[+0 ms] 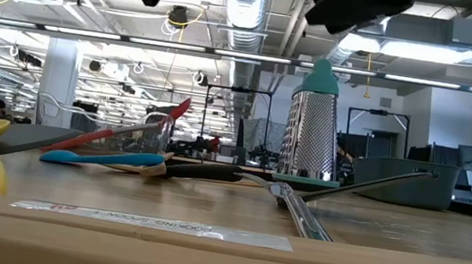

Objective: Pick & Place Kitchen Items
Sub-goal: Put the silver knife into the green bin

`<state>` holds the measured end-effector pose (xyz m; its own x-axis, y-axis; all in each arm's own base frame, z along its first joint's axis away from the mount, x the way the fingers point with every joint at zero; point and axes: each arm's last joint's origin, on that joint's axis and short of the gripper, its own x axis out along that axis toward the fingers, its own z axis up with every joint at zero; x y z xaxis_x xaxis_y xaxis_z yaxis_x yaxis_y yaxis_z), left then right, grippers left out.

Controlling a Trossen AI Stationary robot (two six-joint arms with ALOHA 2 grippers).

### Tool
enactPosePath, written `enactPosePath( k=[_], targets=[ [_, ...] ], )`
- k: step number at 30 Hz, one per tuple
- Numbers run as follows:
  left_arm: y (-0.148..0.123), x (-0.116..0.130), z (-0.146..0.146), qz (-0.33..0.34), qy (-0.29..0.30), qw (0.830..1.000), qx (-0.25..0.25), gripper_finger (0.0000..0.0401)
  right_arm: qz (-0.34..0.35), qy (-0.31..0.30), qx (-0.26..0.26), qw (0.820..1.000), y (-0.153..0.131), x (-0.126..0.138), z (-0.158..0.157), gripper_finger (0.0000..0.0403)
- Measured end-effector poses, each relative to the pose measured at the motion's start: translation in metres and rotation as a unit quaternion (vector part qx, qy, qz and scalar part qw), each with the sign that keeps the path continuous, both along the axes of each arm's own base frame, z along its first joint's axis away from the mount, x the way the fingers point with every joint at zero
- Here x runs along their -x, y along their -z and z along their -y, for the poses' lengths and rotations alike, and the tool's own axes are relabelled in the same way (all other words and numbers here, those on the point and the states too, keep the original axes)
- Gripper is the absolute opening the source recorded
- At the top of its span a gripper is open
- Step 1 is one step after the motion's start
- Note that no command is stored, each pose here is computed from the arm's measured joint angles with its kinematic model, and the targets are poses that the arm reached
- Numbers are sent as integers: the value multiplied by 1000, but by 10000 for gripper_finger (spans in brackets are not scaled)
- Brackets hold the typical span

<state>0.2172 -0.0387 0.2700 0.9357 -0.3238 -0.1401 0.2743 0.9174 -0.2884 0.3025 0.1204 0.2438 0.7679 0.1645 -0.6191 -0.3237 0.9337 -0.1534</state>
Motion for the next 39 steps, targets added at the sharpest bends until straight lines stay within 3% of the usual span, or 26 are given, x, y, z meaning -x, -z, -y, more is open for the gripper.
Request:
enactPosePath(
  k=[4,8,16,22,27,35,39],
  targets=[
    [0,0,10,1,-41,999,4,106,4,-59,25,998,0,1,-2,0],
    [5,-6,19,4,-86,996,-6,106,-5,-70,16,997,3,0,-3,0],
    [38,-40,45,9,-62,998,11,106,-24,-42,-32,998,3,4,-11,0],
    [63,-58,66,23,-43,997,57,106,-26,-105,22,994,6,12,-23,0],
    [71,-61,83,43,-46,996,65,103,-15,-145,51,988,6,17,-32,0],
    [76,-87,111,32,-44,997,58,58,-19,-122,19,992,5,17,-35,0],
    [80,-101,114,-18,-52,998,38,21,-30,-121,23,992,7,19,-34,0]
  ],
)
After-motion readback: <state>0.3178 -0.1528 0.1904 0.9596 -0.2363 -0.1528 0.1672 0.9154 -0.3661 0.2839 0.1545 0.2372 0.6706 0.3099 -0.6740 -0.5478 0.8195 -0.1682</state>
